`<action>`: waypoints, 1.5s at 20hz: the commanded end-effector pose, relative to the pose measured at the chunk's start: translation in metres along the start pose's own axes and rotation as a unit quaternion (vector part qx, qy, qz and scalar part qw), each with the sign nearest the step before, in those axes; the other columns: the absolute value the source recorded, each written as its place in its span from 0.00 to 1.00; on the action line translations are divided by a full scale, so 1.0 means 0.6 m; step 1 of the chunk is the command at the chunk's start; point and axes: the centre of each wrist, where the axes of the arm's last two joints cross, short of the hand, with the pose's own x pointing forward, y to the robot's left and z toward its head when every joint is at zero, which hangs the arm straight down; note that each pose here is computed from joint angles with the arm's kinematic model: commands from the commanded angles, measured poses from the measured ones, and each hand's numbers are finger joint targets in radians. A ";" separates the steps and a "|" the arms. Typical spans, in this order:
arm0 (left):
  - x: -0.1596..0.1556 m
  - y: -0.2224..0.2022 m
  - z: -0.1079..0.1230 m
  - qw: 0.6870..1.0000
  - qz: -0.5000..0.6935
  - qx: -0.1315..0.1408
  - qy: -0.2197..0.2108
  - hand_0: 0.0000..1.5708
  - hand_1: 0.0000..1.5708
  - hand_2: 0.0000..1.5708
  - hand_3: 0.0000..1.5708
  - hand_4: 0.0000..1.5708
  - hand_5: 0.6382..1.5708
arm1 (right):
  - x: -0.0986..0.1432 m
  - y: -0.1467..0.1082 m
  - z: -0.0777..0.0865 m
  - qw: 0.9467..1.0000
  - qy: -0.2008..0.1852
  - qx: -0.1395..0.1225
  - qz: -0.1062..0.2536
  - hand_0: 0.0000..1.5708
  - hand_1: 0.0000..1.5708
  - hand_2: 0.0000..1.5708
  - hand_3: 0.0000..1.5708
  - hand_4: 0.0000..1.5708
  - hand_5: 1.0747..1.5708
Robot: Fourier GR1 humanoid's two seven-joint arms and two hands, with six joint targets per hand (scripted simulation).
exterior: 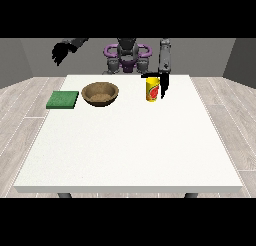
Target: Pick the cup and pour the ball into the bowl, then pick the bowl and place it on the pad
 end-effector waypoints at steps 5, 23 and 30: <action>-0.052 0.028 0.003 0.999 -0.021 0.045 -0.008 0.44 0.44 0.41 0.00 0.64 0.98 | 0.027 0.007 -0.014 0.999 -0.039 0.029 0.000 0.00 0.00 0.00 0.00 0.43 1.00; -0.003 -0.123 -0.054 0.941 -0.336 -0.019 -0.022 0.84 0.84 1.00 1.00 0.89 0.93 | -0.017 -0.131 0.007 0.997 0.076 -0.033 -0.008 0.00 0.00 0.00 0.19 0.41 0.99; 0.004 -0.165 -0.081 0.843 -0.535 -0.050 -0.021 0.86 0.86 1.00 1.00 0.93 0.96 | -0.032 -0.143 0.012 0.993 0.112 -0.019 -0.010 0.00 0.00 0.00 0.05 0.43 0.98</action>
